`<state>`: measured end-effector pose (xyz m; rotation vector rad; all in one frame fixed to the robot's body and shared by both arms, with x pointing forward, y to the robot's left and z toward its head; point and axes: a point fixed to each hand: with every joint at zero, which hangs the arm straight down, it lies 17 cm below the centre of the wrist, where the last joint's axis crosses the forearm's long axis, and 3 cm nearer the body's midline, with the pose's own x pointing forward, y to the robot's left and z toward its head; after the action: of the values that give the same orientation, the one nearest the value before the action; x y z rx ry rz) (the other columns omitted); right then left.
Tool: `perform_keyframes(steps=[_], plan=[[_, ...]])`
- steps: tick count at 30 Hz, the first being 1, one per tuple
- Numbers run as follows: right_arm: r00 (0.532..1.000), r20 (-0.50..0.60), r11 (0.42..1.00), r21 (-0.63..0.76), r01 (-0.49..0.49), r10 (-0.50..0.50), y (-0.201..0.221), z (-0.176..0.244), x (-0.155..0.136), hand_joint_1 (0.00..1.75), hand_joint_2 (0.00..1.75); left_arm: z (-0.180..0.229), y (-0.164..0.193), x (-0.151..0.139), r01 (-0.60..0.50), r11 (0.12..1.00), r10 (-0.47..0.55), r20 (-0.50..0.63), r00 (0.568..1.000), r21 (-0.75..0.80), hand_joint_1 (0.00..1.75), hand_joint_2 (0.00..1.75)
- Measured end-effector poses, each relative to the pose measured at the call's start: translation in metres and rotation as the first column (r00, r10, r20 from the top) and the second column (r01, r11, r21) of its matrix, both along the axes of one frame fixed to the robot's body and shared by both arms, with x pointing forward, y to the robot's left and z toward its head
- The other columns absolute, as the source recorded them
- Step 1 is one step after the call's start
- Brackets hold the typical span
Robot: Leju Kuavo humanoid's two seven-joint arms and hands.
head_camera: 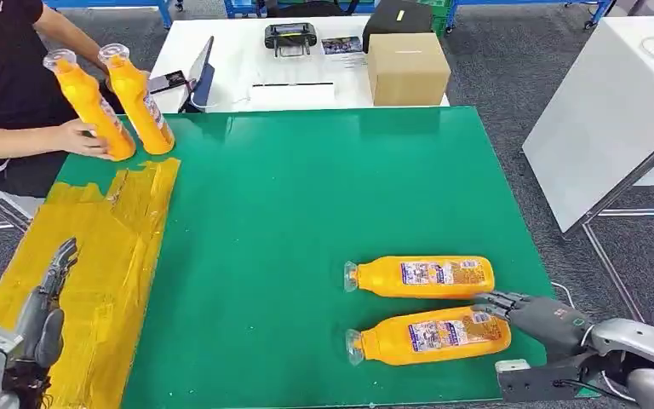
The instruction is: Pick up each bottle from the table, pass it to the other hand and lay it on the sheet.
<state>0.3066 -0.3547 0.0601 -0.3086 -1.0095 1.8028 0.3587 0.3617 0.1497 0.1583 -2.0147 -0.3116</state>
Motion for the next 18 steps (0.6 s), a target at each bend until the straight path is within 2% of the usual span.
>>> perform_keyframes(steps=[7, 10, 18], plan=[[1.0, -0.028, 1.0, -0.012, 0.008, -0.008, 0.005, -0.028, 0.016, 0.0, 1.75, 0.002, -0.006, 0.009, 0.016, 1.0, -0.016, 0.005, 1.0, -0.006, 0.0, 0.0], [1.0, -0.007, 1.0, -0.02, 0.007, -0.007, 0.012, -0.04, 0.028, 0.0, 1.75, 0.001, -0.009, 0.011, 0.023, 1.0, -0.023, 0.003, 1.0, -0.01, 0.0, 0.0], [0.998, -0.054, 1.0, -0.015, -0.016, 0.015, 0.039, -0.08, 0.032, 0.0, 1.75, 0.001, -0.015, 0.019, 0.04, 0.999, -0.04, 0.004, 0.999, -0.016, 0.0, 0.0]])
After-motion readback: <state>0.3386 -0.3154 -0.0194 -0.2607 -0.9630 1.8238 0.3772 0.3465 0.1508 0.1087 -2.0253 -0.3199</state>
